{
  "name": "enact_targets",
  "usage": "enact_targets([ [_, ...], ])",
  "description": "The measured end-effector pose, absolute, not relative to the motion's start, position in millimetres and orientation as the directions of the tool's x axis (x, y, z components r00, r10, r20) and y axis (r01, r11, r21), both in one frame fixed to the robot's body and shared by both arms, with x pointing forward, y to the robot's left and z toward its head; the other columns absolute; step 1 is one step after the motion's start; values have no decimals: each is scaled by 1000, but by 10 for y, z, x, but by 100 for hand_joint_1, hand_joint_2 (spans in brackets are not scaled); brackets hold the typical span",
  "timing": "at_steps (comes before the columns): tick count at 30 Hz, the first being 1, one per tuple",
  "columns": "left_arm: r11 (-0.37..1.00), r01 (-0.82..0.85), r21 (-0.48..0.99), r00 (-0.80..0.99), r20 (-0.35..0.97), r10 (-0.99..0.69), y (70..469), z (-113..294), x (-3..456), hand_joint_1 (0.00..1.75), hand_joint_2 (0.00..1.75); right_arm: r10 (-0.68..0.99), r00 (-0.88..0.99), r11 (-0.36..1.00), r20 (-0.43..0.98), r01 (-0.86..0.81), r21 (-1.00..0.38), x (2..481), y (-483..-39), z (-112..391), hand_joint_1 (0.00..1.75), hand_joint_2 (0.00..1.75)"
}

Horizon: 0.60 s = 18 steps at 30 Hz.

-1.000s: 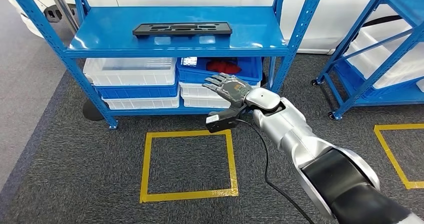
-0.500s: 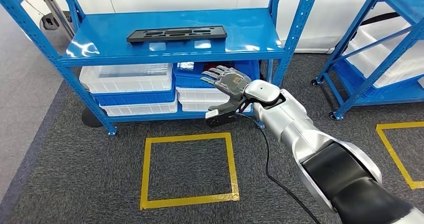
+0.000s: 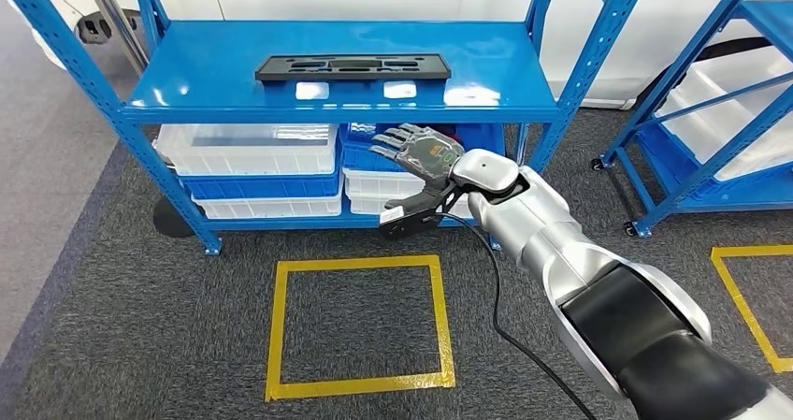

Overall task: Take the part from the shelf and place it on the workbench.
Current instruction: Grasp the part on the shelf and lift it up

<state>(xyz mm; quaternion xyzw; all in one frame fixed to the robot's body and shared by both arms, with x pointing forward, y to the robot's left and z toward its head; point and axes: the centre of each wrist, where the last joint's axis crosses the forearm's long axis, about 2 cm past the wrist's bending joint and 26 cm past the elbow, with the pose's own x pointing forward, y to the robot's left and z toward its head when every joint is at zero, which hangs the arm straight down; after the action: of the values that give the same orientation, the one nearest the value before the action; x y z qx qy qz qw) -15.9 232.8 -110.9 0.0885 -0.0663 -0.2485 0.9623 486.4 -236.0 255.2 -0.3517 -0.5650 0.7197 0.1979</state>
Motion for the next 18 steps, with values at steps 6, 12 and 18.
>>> enact_targets([
  [6,863,461,205,871,80,-485,2319,-1108,-160,0,0,679,-675,-285,-288,120,-951,4877,-2349,2593,0,0],
  [12,863,459,212,870,90,-485,2344,-1110,-127,0,0,667,-684,-290,-294,124,-949,4870,-2293,2592,0,0],
  [18,862,460,212,870,87,-485,2366,-1113,-147,0,0,665,-686,-293,-295,124,-948,4869,-2288,2591,0,0],
])
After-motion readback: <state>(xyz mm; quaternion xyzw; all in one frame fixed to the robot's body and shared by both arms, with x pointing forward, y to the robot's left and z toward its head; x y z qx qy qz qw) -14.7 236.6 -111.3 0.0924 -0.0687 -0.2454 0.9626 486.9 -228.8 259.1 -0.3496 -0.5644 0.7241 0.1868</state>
